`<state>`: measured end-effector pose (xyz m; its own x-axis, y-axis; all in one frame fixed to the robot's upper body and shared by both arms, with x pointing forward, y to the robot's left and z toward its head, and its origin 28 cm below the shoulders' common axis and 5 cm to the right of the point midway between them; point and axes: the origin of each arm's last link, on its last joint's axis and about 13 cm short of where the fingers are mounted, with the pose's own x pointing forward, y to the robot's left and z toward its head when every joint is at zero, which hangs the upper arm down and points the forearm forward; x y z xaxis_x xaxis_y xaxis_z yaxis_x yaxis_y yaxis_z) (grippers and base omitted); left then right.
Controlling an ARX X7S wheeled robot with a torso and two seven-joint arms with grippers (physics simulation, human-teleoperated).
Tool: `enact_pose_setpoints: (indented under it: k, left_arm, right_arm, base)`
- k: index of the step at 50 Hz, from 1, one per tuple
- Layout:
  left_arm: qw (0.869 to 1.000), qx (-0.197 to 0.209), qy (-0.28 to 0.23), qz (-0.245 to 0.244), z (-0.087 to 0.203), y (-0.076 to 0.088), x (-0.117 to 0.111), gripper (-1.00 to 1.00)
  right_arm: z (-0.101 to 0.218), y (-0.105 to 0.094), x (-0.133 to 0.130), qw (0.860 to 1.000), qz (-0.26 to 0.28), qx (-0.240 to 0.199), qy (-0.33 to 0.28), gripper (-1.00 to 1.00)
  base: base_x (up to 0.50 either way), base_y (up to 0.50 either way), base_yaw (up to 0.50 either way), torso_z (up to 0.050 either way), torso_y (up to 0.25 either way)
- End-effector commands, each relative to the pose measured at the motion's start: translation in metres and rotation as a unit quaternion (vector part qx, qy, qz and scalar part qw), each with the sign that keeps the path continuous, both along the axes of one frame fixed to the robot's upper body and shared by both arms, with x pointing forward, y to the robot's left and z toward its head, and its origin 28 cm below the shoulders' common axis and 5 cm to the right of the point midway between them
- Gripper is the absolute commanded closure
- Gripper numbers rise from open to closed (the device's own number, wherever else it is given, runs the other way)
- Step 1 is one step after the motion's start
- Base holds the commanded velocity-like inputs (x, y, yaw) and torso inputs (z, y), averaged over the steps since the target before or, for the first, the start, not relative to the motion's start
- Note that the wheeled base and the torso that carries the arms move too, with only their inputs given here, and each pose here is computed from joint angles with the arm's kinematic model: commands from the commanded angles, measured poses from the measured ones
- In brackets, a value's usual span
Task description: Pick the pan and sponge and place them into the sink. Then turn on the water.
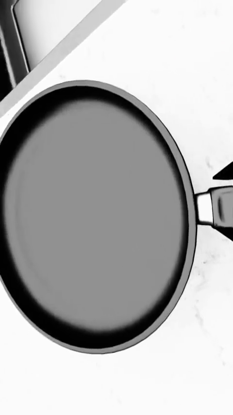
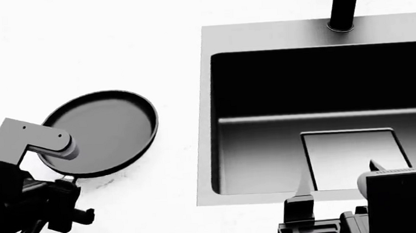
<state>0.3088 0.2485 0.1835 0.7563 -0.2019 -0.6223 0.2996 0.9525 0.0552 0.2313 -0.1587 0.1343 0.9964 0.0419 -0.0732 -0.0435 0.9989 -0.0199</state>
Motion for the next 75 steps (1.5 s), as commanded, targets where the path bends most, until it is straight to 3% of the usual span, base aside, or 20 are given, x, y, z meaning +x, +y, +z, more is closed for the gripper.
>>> enact_pose_setpoints:
  k: [1,18,54,62,75]
  left_arm:
    - [0.997,-0.006,-0.071,0.013,0.019,0.003,0.002,1.00]
    - [0.997,0.022,-0.078,-0.011,0.027,0.004,-0.011,1.00]
    - [0.997,0.017,-0.079,-0.010,0.027,0.004,-0.009,1.00]
    - [0.996,0.021,-0.086,-0.003,0.027,0.002,-0.009,1.00]
    - [0.996,0.023,-0.087,0.011,0.028,0.011,-0.010,1.00]
  right_arm:
    - [0.002,0.001,0.004,1.000,0.001,-0.006,-0.009,-1.00]
    - [0.006,0.002,0.009,1.000,0.006,-0.018,-0.024,-1.00]
    - [0.008,0.001,0.007,0.999,0.007,-0.015,-0.036,-1.00]
    - [0.010,0.002,0.008,0.999,0.011,-0.023,-0.043,-1.00]
    - [0.009,0.002,0.008,0.999,0.014,-0.026,-0.043,-1.00]
  base:
    - [0.00,0.00,0.00,0.000,0.000]
    - [0.00,0.00,0.00,0.000,0.002]
    - [0.02,-0.46,0.00,0.000,0.002]
    - [0.24,-0.48,0.00,0.000,0.003]
    - [0.36,-0.22,0.00,0.001,0.002]
